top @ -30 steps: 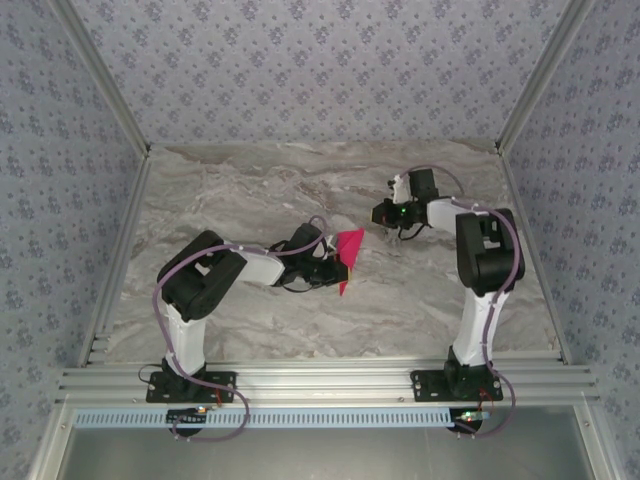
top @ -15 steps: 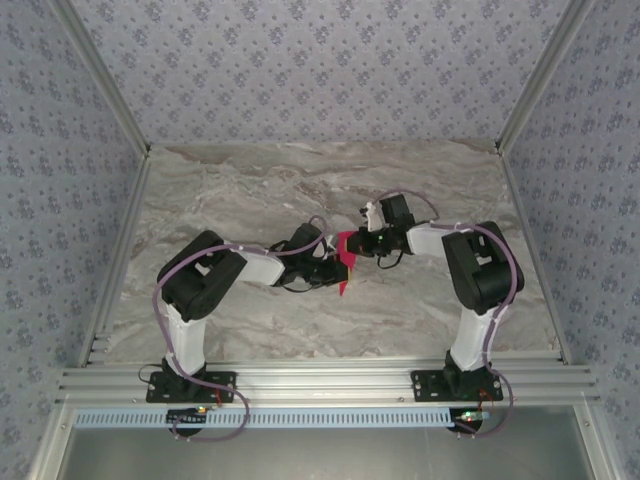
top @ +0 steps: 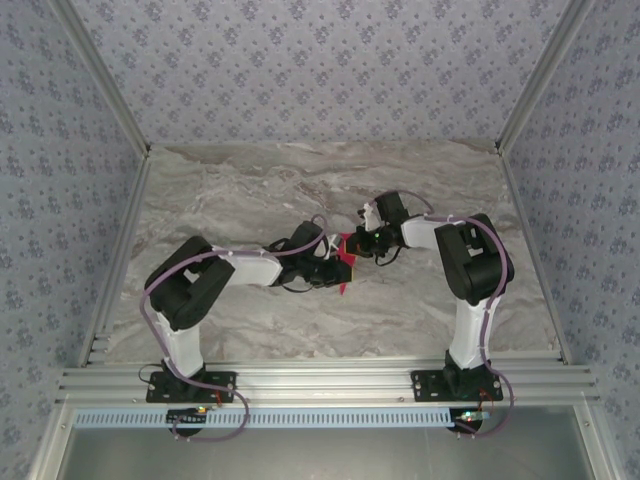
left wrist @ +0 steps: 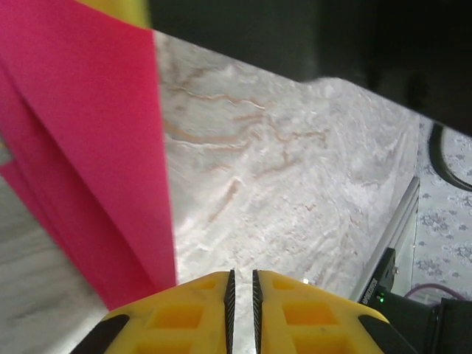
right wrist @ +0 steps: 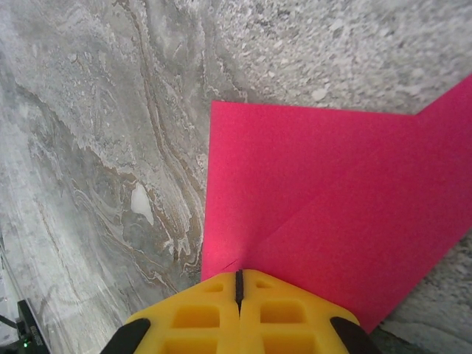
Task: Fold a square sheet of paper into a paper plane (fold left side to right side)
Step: Fold the wing for the fifth time at the center of the table.
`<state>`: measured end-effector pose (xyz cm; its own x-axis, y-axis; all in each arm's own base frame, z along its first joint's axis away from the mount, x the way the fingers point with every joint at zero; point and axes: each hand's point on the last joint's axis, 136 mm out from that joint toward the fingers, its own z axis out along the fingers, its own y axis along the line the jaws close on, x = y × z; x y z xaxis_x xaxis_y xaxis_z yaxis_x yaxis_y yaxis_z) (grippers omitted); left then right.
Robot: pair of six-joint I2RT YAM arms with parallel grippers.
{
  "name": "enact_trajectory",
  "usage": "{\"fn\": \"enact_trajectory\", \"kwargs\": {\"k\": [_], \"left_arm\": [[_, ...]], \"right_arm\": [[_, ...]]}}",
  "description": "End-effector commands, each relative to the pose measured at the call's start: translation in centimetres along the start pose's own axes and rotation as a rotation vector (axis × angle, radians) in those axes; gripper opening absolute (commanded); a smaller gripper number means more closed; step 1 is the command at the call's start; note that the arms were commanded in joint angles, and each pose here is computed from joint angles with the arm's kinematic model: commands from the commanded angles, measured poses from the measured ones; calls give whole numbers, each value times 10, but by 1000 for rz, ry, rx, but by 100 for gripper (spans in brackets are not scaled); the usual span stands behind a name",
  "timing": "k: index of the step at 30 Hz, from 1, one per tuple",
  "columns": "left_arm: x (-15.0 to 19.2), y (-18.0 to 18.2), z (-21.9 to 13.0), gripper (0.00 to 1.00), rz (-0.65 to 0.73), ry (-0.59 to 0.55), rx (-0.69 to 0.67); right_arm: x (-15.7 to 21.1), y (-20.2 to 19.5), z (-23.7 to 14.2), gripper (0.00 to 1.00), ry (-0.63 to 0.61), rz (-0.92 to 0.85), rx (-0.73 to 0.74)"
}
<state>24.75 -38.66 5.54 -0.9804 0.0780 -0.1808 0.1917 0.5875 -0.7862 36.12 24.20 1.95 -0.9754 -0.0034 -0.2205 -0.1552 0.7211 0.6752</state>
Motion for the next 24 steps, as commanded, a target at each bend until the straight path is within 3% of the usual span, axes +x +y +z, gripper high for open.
{"fn": "enact_trajectory", "kwargs": {"k": [1, 24], "left_arm": [[1, -29, -6, 16, 62, 18, 38], [14, 17, 14, 19, 9, 55, -115]], "right_arm": [[21, -34, 9, 7, 71, 40, 139], [25, -40, 8, 7, 90, 28, 188]]}}
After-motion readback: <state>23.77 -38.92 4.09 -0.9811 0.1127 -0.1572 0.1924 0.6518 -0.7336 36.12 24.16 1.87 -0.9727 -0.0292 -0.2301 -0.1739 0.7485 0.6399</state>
